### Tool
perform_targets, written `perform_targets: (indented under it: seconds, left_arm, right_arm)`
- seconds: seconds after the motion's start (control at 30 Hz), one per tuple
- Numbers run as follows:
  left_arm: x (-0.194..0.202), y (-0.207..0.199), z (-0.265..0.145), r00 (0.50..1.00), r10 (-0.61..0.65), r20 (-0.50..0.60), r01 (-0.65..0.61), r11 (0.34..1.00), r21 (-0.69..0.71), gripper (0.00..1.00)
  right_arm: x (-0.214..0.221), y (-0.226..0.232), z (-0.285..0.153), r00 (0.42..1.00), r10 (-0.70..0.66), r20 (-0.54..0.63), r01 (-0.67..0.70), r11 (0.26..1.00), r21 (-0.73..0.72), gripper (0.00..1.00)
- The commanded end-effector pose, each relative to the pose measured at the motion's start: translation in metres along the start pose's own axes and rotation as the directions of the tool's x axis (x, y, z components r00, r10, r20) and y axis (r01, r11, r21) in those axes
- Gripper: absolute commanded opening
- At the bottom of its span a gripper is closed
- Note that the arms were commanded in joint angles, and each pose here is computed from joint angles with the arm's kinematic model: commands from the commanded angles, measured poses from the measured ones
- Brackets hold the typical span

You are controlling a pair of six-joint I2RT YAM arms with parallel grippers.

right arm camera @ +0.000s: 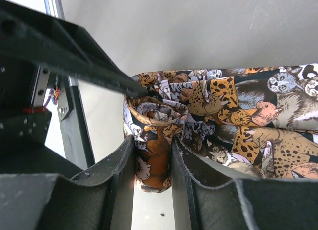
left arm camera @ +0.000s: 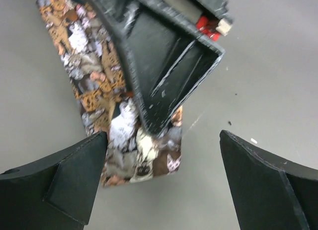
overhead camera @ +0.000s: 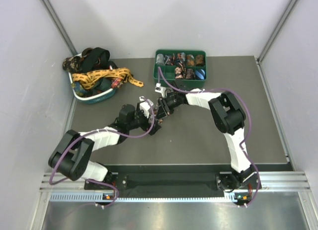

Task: Roll the ties
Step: Roll the tie

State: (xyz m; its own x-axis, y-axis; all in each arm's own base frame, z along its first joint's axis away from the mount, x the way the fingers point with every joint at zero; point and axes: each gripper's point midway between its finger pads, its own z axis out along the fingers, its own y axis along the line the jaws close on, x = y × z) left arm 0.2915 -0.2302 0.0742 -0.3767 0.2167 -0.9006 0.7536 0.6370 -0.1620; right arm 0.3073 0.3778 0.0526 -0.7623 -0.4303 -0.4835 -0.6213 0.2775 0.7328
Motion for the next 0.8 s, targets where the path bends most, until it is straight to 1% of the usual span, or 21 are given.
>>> perform_targets:
  seconds: [0.0,0.17,0.23,0.27,0.3,0.33,0.43,0.5,0.57,0.63,0.73,0.77]
  left_arm:
    - [-0.019,0.008,0.009,0.996,0.082,0.025,-0.081,0.996,-0.038,0.99]
    - [-0.027,0.009,0.015,0.995,0.104,0.0,-0.104,0.992,-0.07,0.99]
    - [-0.031,0.013,0.015,0.994,0.102,-0.03,-0.104,0.989,-0.1,0.99]
    - [-0.033,0.011,0.016,0.992,0.122,-0.042,-0.125,0.987,-0.098,0.99]
    - [-0.027,0.011,0.017,0.988,0.123,-0.092,-0.131,0.987,-0.089,0.99]
    - [-0.025,0.017,0.017,0.985,0.123,-0.125,-0.138,0.983,-0.124,0.99]
    - [-0.013,0.017,0.017,0.974,0.104,-0.202,-0.129,0.985,-0.117,0.99]
    - [-0.014,0.014,0.017,0.974,0.113,-0.199,-0.135,0.986,-0.102,0.99]
    - [-0.008,0.016,0.017,0.968,0.11,-0.225,-0.137,0.985,-0.108,0.98]
    - [-0.009,0.017,0.018,0.967,0.106,-0.233,-0.135,0.985,-0.112,0.95]
    - [-0.008,0.011,0.018,0.97,0.09,-0.226,-0.113,0.989,-0.091,0.92]
    - [-0.011,0.009,0.019,0.975,0.077,-0.207,-0.097,0.991,-0.09,0.91]
  right_arm:
    - [-0.017,-0.008,0.0,0.998,-0.058,0.035,0.058,0.998,0.021,0.09]
    - [-0.019,-0.006,0.0,0.997,-0.065,0.036,0.064,0.998,0.021,0.09]
    - [-0.02,-0.007,-0.001,0.997,-0.065,0.039,0.064,0.998,0.026,0.09]
    - [-0.019,-0.007,-0.001,0.997,-0.064,0.038,0.063,0.998,0.025,0.09]
    - [-0.02,-0.007,-0.001,0.997,-0.063,0.038,0.062,0.998,0.024,0.09]
    - [-0.02,-0.007,-0.002,0.997,-0.061,0.04,0.06,0.998,0.025,0.09]
    - [-0.021,-0.007,-0.002,0.997,-0.062,0.04,0.061,0.998,0.025,0.09]
    - [-0.021,-0.007,-0.003,0.997,-0.064,0.042,0.063,0.998,0.024,0.09]
    - [-0.021,-0.008,-0.002,0.997,-0.063,0.041,0.062,0.998,0.024,0.09]
    - [-0.02,-0.007,-0.002,0.997,-0.06,0.041,0.059,0.998,0.024,0.09]
    - [-0.02,-0.007,-0.003,0.997,-0.062,0.041,0.061,0.998,0.024,0.09]
    - [-0.02,-0.007,-0.003,0.997,-0.063,0.041,0.062,0.998,0.026,0.09]
